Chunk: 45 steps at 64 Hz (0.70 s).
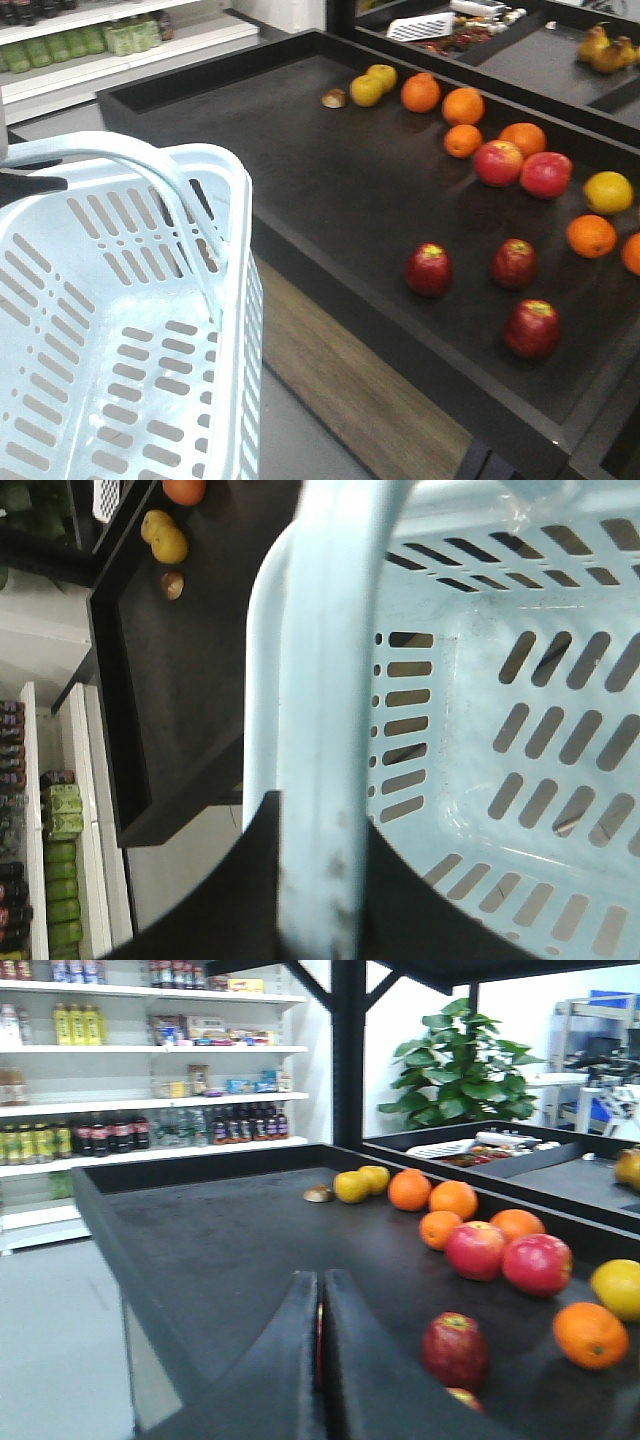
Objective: Pick three apples into basket with both arms
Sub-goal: 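Turn the base away from the table while holding the basket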
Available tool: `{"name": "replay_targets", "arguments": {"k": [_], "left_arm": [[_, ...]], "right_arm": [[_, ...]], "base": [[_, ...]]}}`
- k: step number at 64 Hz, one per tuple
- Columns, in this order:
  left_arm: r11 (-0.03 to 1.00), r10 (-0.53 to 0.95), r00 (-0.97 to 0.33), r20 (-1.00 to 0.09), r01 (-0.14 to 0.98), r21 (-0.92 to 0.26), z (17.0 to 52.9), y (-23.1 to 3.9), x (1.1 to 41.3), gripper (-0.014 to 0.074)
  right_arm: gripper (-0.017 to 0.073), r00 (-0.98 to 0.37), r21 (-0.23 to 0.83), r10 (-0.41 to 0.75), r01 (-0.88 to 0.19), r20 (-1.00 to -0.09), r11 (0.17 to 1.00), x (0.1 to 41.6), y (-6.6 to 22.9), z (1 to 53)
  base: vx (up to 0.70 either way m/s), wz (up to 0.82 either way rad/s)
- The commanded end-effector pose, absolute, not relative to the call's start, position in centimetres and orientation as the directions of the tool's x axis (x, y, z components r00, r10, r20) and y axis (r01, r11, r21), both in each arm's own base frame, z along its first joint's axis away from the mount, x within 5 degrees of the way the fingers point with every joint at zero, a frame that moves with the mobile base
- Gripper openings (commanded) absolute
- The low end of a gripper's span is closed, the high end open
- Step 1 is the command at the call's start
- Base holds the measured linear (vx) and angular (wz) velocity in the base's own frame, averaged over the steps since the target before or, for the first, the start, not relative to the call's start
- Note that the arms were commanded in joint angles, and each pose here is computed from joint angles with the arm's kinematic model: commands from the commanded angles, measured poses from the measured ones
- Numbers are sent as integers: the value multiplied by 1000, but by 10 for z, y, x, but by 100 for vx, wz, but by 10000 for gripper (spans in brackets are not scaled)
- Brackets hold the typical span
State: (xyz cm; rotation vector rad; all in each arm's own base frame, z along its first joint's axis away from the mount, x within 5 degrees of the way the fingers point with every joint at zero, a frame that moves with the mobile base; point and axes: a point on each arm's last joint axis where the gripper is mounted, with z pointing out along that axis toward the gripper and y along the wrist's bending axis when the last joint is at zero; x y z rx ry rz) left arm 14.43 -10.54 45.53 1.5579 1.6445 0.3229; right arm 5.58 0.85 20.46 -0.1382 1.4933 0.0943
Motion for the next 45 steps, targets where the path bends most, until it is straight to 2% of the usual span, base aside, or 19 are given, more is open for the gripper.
{"name": "replay_targets", "arguments": {"k": [1,45], "left_arm": [[249,885,154,-439,640,726,472,-103,142,-6],[249,885,154,-439,640,726,472,-103,142,-6]], "right_arm": [[-8,147,-42,-20,-149,-989,988,55,9,207],[-8,147,-42,-20,-149,-989,988,55,9,207]], "base": [[-6,39],[-3,32]]}}
